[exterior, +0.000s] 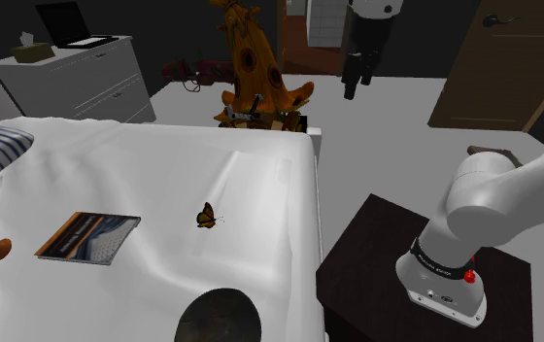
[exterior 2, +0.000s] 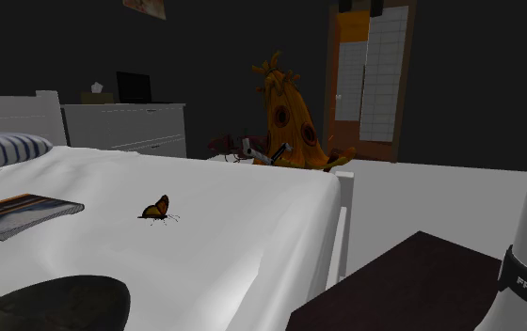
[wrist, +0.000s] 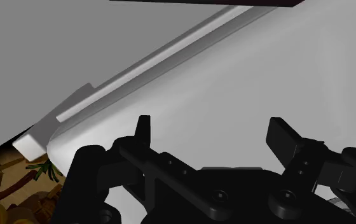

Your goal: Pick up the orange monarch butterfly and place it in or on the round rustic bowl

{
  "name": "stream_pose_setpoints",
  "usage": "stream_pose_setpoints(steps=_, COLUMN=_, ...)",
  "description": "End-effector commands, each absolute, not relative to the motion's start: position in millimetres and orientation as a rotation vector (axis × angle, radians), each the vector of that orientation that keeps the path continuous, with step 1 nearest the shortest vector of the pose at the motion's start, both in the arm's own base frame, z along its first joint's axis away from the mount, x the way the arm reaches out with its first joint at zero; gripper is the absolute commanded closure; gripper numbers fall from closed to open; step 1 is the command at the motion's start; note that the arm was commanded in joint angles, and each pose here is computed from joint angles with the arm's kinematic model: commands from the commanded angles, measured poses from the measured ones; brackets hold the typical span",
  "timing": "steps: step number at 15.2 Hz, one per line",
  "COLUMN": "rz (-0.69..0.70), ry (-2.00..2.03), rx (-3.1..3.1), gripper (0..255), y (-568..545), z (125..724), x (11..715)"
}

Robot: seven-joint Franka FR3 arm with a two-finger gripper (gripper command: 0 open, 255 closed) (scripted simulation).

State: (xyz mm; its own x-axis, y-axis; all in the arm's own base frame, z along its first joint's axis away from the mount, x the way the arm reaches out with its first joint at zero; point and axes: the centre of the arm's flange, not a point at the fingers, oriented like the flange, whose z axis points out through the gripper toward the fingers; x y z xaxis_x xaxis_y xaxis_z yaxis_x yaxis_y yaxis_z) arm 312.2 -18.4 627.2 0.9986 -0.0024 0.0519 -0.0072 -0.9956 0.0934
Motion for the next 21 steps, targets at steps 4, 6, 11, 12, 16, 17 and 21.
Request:
stream_pose_setpoints(steps=4, rz=0.052, ry=-0.042, rx=3.040, gripper=0, y=10, z=605, x=333)
stream_pose_setpoints(steps=6, rz=0.034, ry=-0.065, rx=3.036, gripper=0, y=29, z=590, x=348)
stream_pose_setpoints(steps=11, rz=-0.010, ry=-0.122, rx=3.023, gripper=0, y=74, z=552, x=384)
stream_pose_setpoints(steps=12, rz=-0.019, ry=-0.134, rx=3.020, gripper=0, y=83, z=544, x=391)
stream_pose_setpoints(steps=16, rz=-0.055, ry=-0.179, rx=3.009, gripper=0, y=117, z=512, x=421)
stream_pose_setpoints(steps=17, rz=-0.064, ry=-0.191, rx=3.006, gripper=0, y=125, z=503, x=428)
stream_pose_setpoints(steps=21, rz=-0.099, ry=-0.236, rx=2.993, gripper=0, y=158, z=470, x=458)
